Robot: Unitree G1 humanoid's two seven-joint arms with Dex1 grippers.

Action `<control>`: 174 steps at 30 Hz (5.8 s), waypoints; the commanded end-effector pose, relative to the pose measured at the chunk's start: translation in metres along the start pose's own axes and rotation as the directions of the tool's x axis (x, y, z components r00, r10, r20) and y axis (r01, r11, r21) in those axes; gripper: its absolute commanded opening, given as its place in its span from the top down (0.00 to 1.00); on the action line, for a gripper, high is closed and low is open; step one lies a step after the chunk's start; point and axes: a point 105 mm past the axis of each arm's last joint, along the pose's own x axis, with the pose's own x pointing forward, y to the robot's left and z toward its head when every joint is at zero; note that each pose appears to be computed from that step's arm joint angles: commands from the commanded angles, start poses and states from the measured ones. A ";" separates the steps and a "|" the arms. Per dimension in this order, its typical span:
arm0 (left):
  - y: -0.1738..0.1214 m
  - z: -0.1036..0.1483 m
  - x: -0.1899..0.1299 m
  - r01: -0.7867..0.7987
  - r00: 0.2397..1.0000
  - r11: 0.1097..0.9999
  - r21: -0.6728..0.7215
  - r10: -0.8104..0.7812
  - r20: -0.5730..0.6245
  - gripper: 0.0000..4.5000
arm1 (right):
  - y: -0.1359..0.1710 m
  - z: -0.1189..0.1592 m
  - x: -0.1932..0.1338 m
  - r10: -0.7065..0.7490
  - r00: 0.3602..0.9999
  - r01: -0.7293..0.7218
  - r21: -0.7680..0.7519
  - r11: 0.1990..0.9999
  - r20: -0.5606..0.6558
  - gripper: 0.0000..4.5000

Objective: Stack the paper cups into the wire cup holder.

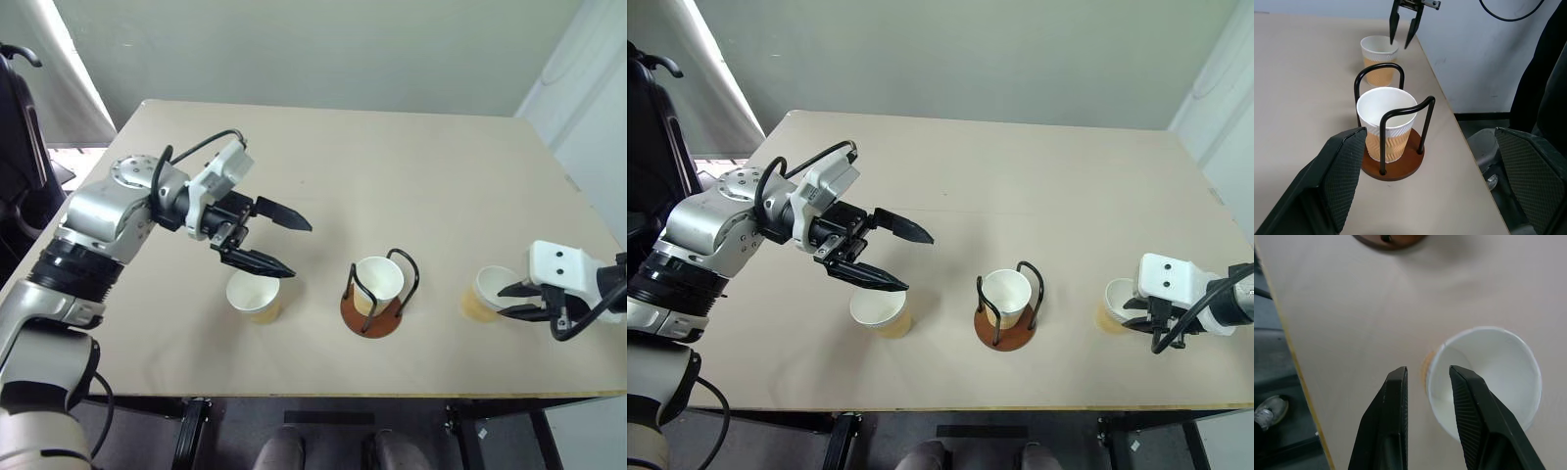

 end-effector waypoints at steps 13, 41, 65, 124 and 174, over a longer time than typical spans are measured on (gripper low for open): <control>-0.005 0.013 -0.002 0.028 1.000 0.998 0.057 -0.029 0.011 0.00 | -0.002 -0.013 0.024 -0.004 0.999 0.003 -0.027 1.000 -0.032 0.72; 0.000 0.010 0.001 0.023 1.000 0.997 0.079 -0.023 -0.011 0.00 | -0.035 0.155 -0.046 -0.085 0.894 0.184 -0.186 0.965 0.439 1.00; -0.001 0.006 -0.001 0.015 1.000 0.997 0.075 -0.013 -0.021 0.00 | 0.010 0.163 0.004 0.168 0.909 -0.051 -0.299 0.953 0.382 1.00; -0.043 -0.023 -0.042 -0.051 0.953 0.991 0.122 0.085 -0.291 0.00 | -0.027 0.147 -0.036 0.001 0.774 -0.098 0.118 0.988 0.633 0.32; -0.043 -0.074 -0.013 0.082 0.915 0.981 0.178 -0.004 -0.403 0.19 | -0.029 0.102 -0.029 -0.060 0.791 -0.054 0.167 0.985 0.609 0.31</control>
